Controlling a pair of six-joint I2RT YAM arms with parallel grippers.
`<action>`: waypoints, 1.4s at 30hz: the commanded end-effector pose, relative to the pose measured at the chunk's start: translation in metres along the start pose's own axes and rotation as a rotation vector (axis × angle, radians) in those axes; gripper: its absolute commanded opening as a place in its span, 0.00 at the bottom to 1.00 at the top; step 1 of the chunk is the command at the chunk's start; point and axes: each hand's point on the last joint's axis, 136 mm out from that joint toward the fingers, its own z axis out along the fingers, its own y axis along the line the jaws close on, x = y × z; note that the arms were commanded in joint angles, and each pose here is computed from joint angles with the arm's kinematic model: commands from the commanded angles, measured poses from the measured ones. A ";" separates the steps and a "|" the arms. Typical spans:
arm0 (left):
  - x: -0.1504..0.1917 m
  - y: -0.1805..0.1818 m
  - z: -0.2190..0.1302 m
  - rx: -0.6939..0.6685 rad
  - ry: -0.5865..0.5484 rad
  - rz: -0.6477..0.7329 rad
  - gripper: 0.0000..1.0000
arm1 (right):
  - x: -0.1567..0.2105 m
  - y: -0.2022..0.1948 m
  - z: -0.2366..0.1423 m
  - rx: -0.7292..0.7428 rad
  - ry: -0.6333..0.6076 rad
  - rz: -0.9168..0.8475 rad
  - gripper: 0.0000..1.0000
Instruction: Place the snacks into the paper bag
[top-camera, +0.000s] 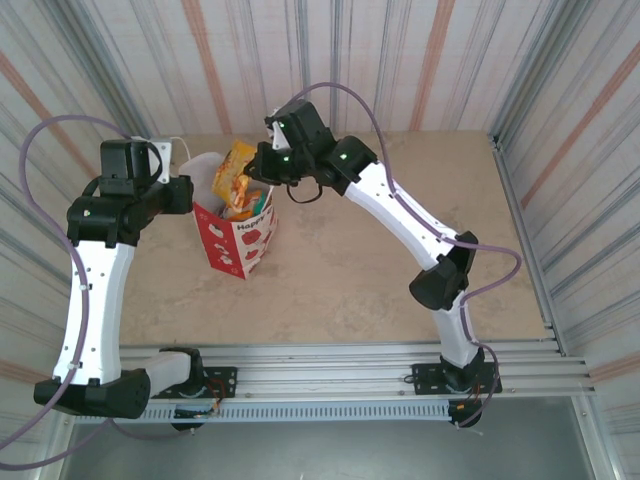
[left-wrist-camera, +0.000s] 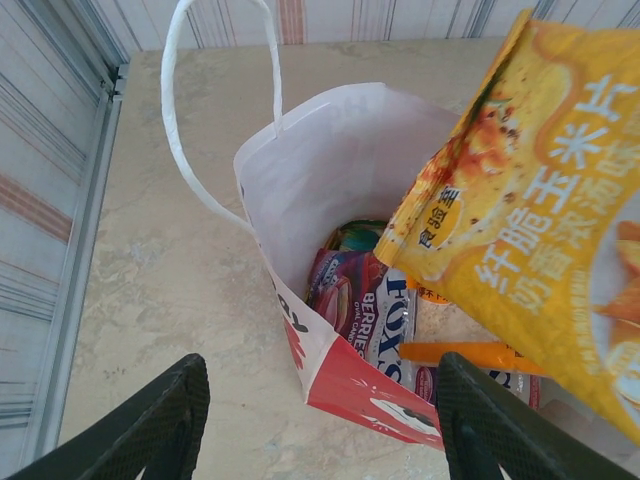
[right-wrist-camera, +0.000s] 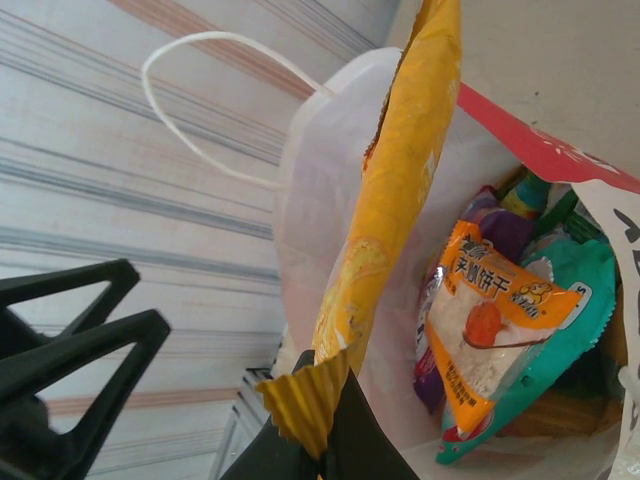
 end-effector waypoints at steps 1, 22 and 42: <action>0.007 -0.002 0.001 0.020 0.025 -0.024 0.63 | 0.002 0.009 0.006 -0.023 0.006 0.004 0.00; -0.003 -0.012 0.005 0.078 0.007 -0.058 0.63 | 0.019 0.002 0.048 -0.025 0.055 0.035 0.04; -0.004 -0.028 0.003 0.174 0.005 -0.085 0.63 | -0.004 0.006 -0.046 0.123 -0.081 -0.146 0.47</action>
